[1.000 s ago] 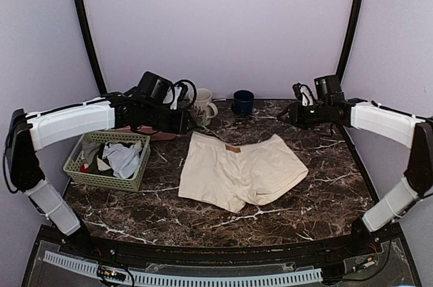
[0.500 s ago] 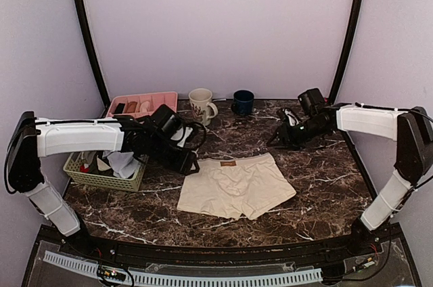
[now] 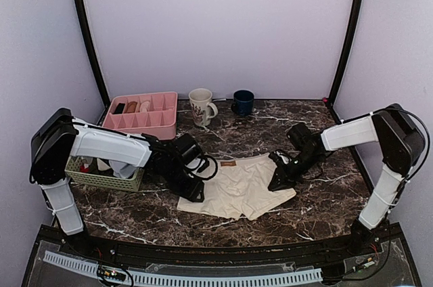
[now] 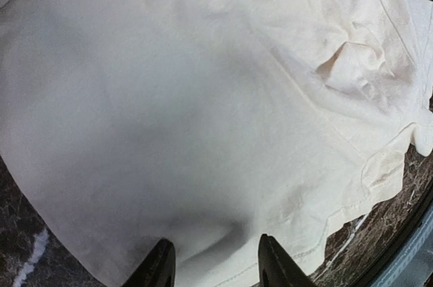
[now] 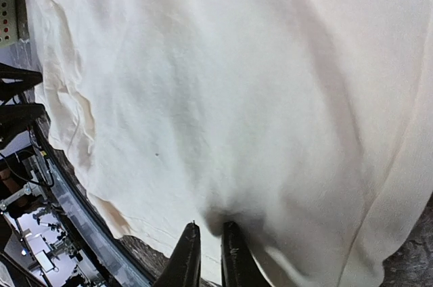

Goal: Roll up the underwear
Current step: Move the underwear to the center of the board.

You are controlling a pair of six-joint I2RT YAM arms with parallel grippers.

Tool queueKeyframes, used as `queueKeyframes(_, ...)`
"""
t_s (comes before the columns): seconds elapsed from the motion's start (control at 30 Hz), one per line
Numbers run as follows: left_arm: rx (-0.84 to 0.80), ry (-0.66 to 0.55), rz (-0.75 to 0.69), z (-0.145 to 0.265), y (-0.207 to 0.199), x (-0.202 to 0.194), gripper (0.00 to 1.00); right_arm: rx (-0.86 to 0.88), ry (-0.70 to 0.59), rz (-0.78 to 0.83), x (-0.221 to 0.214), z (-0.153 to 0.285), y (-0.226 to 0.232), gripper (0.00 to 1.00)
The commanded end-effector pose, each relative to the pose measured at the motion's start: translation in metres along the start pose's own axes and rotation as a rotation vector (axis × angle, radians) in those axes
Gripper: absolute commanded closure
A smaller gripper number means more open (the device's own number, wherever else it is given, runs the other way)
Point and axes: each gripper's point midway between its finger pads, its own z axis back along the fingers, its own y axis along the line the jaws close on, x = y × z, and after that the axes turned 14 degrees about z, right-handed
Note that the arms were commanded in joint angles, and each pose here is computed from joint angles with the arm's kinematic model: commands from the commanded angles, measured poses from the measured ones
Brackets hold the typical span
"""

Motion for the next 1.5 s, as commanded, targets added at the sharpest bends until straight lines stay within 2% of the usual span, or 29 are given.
queueKeyframes(0.0, 0.127, 0.019, 0.036, -0.004, 0.034, 0.007, 0.57, -0.034, 0.076, -0.058, -0.030, -0.009, -0.015, 0.89)
queueKeyframes(0.13, 0.170, 0.006, 0.087, -0.005, 0.062, 0.030, 0.59, 0.040, 0.091, -0.057, -0.041, -0.007, 0.008, 0.91)
queueKeyframes(0.23, 0.223, 0.012, 0.071, -0.002, 0.078, 0.057, 0.59, 0.293, 0.041, 0.034, -0.024, 0.009, 0.069, 0.85)
queueKeyframes(0.3, 0.255, -0.016, 0.013, 0.008, 0.076, 0.075, 0.58, 0.281, -0.019, 0.086, 0.003, 0.028, 0.080, 0.83)
queueKeyframes(0.47, 0.120, -0.101, -0.065, 0.044, 0.041, 0.090, 0.47, 0.184, -0.135, 0.147, 0.075, 0.045, 0.073, 0.81)
queueKeyframes(0.6, 0.031, -0.144, -0.023, 0.066, 0.029, 0.081, 0.42, 0.149, -0.133, 0.204, 0.112, 0.024, 0.073, 0.83)
queueKeyframes(0.7, -0.009, -0.175, 0.017, 0.078, 0.026, 0.075, 0.40, 0.160, -0.124, 0.256, 0.131, 0.007, 0.089, 0.83)
queueKeyframes(0.9, -0.038, -0.221, 0.086, 0.091, 0.029, 0.066, 0.39, 0.172, -0.076, 0.295, 0.147, -0.038, 0.100, 0.84)
queueKeyframes(1.1, -0.036, -0.235, 0.091, 0.097, 0.031, 0.062, 0.39, 0.121, -0.057, 0.264, 0.155, -0.067, 0.077, 0.86)
queueKeyframes(1.2, -0.034, -0.240, 0.089, 0.099, 0.030, 0.064, 0.39, 0.043, -0.052, 0.212, 0.157, -0.072, 0.049, 0.87)
queueKeyframes(1.3, -0.034, -0.243, 0.085, 0.100, 0.029, 0.066, 0.39, -0.019, -0.095, 0.103, 0.160, -0.059, 0.008, 0.89)
queueKeyframes(1.47, -0.021, -0.249, 0.076, 0.100, 0.030, 0.069, 0.39, -0.146, -0.181, -0.082, 0.149, -0.009, -0.067, 0.91)
